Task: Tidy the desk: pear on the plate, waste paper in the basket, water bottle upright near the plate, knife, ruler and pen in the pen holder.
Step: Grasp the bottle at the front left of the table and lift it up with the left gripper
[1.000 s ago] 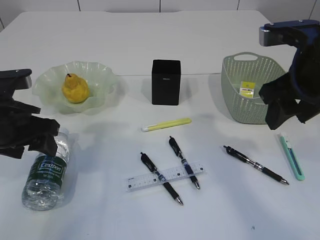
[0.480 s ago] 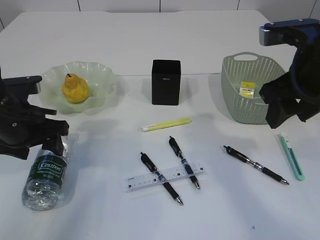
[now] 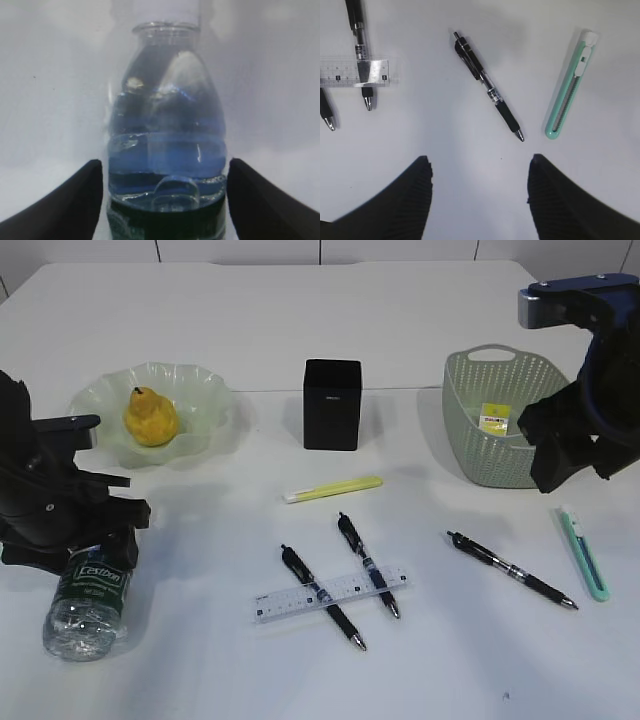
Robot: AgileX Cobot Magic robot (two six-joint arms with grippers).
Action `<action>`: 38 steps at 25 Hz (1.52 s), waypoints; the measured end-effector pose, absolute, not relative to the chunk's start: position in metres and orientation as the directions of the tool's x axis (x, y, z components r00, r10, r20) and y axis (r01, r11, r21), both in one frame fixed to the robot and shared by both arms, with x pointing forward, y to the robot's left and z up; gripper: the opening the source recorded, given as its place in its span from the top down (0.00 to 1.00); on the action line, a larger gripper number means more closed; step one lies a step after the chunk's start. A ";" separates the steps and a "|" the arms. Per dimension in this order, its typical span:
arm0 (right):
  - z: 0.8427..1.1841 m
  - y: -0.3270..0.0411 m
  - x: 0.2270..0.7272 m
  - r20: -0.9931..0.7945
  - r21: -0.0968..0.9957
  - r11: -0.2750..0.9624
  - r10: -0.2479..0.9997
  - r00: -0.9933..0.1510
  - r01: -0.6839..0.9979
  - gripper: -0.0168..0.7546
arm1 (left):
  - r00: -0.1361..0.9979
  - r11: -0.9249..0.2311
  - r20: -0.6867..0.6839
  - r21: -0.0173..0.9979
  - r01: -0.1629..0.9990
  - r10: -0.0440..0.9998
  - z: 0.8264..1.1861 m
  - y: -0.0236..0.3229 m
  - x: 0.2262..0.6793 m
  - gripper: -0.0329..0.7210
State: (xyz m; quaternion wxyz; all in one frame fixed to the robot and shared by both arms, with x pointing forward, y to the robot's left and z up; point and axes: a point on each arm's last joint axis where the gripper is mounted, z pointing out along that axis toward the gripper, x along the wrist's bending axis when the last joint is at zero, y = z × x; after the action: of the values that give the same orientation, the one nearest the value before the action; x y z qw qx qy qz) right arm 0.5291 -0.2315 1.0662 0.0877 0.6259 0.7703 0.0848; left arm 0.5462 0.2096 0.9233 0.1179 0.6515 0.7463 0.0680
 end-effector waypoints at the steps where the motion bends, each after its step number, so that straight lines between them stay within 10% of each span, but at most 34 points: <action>1: 1.066 -0.231 0.529 -0.029 0.243 0.202 0.979 -0.201 0.949 0.39 | -0.124 0.141 -0.085 0.250 0.958 0.989 0.921 0.209 0.547 0.24; 38: 1.066 -0.233 0.530 -0.044 0.249 0.209 0.978 -0.204 0.946 0.39 | -0.137 0.174 -0.140 0.303 0.937 0.981 0.907 0.204 0.559 0.41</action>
State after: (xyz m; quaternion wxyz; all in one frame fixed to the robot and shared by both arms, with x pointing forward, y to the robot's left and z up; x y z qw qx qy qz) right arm 0.5302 -0.2326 1.0664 0.0963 0.6235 0.7714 0.0836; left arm 0.5592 0.2038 0.9072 0.1538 0.6385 0.7507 0.0712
